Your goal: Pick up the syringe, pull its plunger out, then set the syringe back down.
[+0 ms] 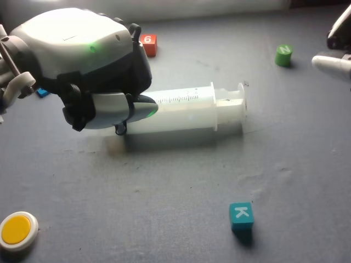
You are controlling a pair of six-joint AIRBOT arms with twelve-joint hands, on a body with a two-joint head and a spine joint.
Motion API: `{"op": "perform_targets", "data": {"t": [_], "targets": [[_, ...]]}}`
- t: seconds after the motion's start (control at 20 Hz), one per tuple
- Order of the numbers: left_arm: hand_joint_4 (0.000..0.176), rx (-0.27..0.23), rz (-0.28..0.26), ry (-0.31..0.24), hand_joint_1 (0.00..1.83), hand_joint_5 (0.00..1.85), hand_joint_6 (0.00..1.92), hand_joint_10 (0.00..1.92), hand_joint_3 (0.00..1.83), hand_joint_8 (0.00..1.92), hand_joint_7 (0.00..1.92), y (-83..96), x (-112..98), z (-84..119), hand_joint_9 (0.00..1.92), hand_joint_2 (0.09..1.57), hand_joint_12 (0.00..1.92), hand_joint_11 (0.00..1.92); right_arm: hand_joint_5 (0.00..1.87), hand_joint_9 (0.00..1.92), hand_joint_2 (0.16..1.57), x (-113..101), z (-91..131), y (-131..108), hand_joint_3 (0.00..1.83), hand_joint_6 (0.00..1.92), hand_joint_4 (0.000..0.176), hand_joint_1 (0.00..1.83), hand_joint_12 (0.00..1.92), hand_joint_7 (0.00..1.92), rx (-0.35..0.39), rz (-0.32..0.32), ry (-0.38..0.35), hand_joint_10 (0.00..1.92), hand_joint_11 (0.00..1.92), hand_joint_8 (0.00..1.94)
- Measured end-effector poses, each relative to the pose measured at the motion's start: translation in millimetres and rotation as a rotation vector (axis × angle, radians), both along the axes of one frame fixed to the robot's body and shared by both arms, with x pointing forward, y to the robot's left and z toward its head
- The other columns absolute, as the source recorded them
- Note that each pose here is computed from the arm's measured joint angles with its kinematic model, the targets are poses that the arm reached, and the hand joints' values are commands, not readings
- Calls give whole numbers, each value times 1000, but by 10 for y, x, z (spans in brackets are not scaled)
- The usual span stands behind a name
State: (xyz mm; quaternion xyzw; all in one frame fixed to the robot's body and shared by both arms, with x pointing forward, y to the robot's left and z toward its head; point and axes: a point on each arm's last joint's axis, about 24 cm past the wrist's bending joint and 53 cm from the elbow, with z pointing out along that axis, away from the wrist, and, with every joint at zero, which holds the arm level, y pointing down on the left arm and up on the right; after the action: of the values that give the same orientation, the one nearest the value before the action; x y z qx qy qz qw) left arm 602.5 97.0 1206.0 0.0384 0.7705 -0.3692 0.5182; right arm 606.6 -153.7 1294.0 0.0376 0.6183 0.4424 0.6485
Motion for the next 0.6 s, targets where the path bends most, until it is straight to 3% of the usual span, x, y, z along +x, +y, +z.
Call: {"op": "perform_targets", "data": {"t": [0.1,0.15,0.55,0.6], "targets": [[0,3,11,7,0,0,0,0,145,0,0,22,13,-18,0,904,11,0,21,0,917,-40,-24,63,134,24,0,8,73,10,-24,20,-9,14,0,17],[0,10,16,2,0,0,0,0,27,0,0,41,27,-19,0,973,0,0,17,0,981,-50,-44,90,15,0,0,4,0,0,-36,28,-7,0,0,0],[0,26,35,-3,4,0,0,0,25,0,0,113,112,-56,0,1000,1,1,0,0,965,-76,-68,121,0,0,0,5,0,0,-53,40,-14,0,0,0],[0,29,38,-5,98,0,0,0,28,0,0,114,130,-64,0,1018,0,0,10,0,952,-80,-68,127,0,3,0,26,0,0,-57,42,-16,0,0,0]]}}
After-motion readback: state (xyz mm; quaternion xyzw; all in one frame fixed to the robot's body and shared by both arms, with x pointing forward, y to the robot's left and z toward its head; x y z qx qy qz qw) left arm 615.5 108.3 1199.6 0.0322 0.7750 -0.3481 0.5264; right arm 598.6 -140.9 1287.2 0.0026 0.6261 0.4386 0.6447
